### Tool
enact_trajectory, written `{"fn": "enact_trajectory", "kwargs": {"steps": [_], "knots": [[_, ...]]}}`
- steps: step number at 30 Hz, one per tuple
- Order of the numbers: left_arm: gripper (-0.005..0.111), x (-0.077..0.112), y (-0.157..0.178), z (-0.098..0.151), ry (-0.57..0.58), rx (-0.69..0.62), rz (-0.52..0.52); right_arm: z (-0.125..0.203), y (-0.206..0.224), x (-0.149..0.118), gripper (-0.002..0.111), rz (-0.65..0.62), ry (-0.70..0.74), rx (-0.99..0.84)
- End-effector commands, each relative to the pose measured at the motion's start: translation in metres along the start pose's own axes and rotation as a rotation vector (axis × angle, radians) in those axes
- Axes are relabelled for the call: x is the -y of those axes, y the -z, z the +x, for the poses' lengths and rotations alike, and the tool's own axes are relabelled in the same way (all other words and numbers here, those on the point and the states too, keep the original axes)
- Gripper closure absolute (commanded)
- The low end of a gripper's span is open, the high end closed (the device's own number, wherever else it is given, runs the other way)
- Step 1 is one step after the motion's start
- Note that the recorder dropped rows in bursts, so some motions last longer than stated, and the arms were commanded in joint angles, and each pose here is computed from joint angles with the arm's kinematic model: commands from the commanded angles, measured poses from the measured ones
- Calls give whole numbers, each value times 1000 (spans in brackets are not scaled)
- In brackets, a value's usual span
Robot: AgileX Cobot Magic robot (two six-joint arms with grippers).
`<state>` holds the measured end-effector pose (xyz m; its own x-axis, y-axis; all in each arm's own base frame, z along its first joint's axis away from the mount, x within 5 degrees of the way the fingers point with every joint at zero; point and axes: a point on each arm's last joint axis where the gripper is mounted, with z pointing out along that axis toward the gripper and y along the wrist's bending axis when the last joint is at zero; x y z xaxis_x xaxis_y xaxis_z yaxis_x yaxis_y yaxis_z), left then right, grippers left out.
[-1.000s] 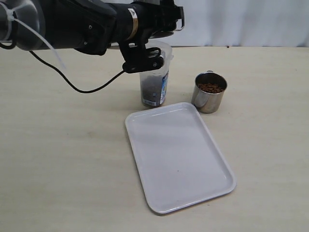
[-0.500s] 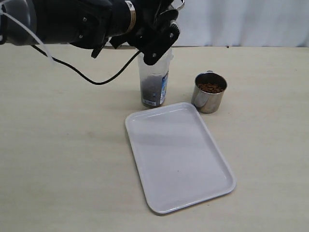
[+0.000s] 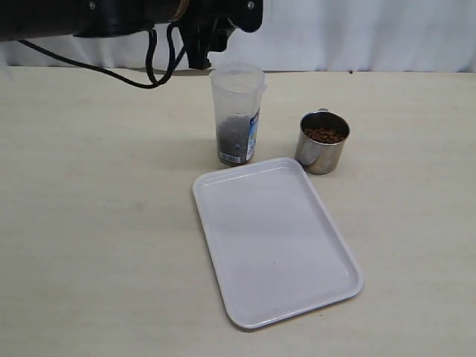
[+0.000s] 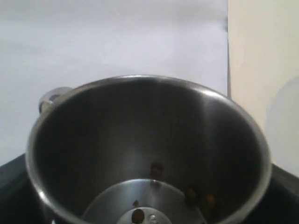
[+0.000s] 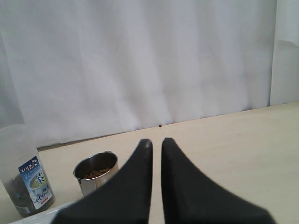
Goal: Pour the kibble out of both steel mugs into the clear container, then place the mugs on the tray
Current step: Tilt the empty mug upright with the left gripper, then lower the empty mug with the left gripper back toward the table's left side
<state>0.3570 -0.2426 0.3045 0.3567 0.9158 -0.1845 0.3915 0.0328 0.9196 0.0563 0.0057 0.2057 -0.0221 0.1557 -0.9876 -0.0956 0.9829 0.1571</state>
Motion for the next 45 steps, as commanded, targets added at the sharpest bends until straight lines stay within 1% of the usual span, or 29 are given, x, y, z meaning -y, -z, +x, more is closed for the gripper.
{"fn": "enact_trajectory", "kwargs": {"steps": [1, 2, 4, 8, 9, 10, 12, 14, 16, 20, 22, 26, 29, 32, 33, 34, 35, 36, 37, 38, 39, 40, 41, 42, 45], "knots": [[107, -19, 9, 21, 303, -3, -31, 1, 0, 0, 103, -2, 5, 1], [107, -22, 11, 30, 375, -1, -37, 1, 0, 0, 103, -2, 5, 1], [107, -22, 16, 46, 476, 30, -44, 1, 0, 0, 103, -2, 5, 1], [107, -10, 30, 69, 584, 81, -41, 1, 0, 0, 103, -2, 5, 1], [107, -10, 35, 75, 617, 97, -53, 1, 0, 0, 103, -2, 5, 1], [107, -5, 40, 82, 658, 121, -59, 1, 0, 0, 103, -2, 5, 1], [107, -3, 50, 95, 743, 148, -93, 1, 0, 0, 103, -2, 5, 1], [107, 4, 63, 111, 832, 186, -137, 1, 0, 0, 103, -2, 5, 1], [107, 16, 76, 127, 910, 225, -185, 1, 0, 0, 103, -2, 5, 1], [107, 49, 99, 150, 1021, 263, -246, 1, 0, 0, 103, -2, 5, 1], [107, 70, 108, 161, 1079, 251, -261, 1, 0, 0, 103, -2, 5, 1], [107, 106, 126, 169, 1174, 246, -283, 1, 0, 0, 103, -2, 5, 1], [107, 130, 137, 170, 1212, 221, -262, 1, 0, 0, 103, -2, 5, 1], [107, 145, 145, 172, 1232, 184, -246, 1, 0, 0, 103, -2, 5, 1], [107, 149, 147, 174, 1239, 175, -249, 1, 0, 0, 103, -2, 5, 1], [107, 157, 149, 178, 1255, 157, -260, 1, 0, 0, 103, -2, 5, 1], [107, 160, 148, 180, 1264, 150, -258, 1, 0, 0, 103, -2, 5, 1], [107, 168, 143, 183, 1285, 141, -236, 1, 0, 0, 103, -2, 5, 1], [107, 172, 140, 184, 1297, 148, -233, 1, 0, 0, 103, -2, 5, 1], [107, 184, 132, 187, 1318, 133, -201, 1, 0, 0, 103, -2, 5, 1], [107, 192, 128, 189, 1334, 113, -169, 1, 0, 0, 103, -2, 5, 1], [107, 201, 117, 190, 1318, 120, -101, 1, 0, 0, 103, -2, 5, 1], [107, 203, 112, 189, 1306, 137, -70, 1, 0, 0, 103, -2, 5, 1], [107, 207, 102, 189, 1283, 177, 0, 1, 0, 0, 103, -2, 5, 1], [107, 214, 83, 196, 1330, 178, 37, 1, 0, 0, 103, -2, 5, 1]]}}
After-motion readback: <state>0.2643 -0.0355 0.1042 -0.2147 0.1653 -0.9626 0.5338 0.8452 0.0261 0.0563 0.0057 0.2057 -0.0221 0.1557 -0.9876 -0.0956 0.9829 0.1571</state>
